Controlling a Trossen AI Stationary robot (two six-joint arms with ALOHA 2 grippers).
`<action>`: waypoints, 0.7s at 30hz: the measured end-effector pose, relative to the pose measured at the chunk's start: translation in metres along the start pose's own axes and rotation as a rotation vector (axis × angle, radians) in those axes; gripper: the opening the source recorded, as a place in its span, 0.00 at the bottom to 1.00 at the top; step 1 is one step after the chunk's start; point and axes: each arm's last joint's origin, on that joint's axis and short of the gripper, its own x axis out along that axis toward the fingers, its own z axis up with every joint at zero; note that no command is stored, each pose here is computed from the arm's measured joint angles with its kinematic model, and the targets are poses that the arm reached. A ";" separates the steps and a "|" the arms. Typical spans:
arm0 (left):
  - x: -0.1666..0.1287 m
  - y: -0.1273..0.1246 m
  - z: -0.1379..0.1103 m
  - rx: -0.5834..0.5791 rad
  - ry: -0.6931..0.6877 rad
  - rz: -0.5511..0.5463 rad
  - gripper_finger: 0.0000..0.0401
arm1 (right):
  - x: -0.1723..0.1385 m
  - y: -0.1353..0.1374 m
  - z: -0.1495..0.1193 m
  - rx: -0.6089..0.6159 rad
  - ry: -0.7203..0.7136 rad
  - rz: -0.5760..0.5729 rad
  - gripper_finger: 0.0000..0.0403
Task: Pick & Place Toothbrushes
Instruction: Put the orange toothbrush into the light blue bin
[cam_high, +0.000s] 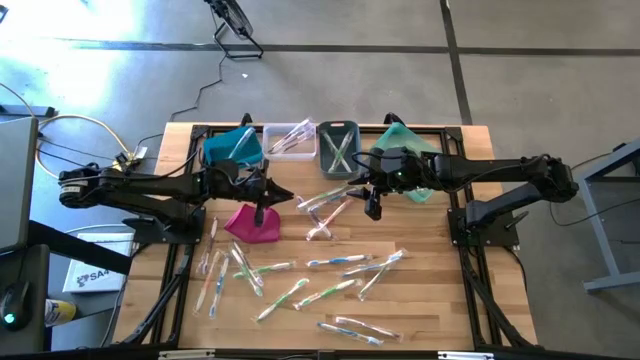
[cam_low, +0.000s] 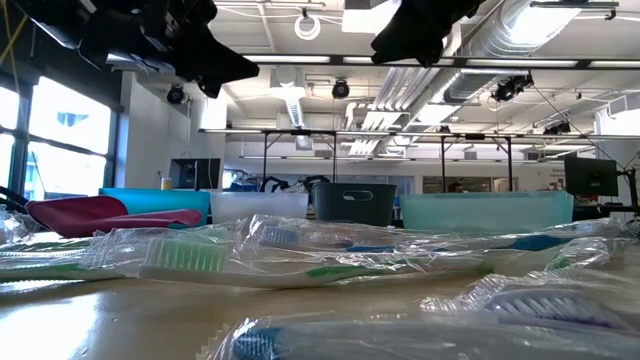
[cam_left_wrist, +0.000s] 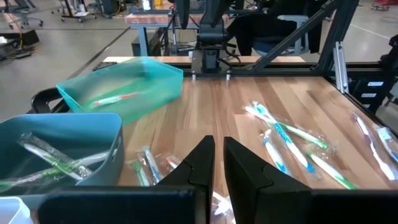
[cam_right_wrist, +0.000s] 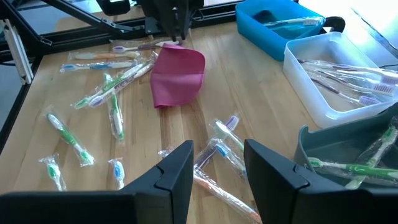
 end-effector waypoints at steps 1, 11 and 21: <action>0.000 0.000 0.000 0.000 0.000 0.000 0.07 | 0.000 0.000 0.000 0.000 0.000 0.000 0.33; 0.000 0.000 0.000 0.000 0.000 0.003 0.07 | -0.001 0.007 0.010 -0.095 -0.110 0.021 0.33; 0.000 0.002 0.000 0.010 0.002 0.083 0.07 | 0.032 0.020 0.004 -0.290 -0.104 -0.003 0.33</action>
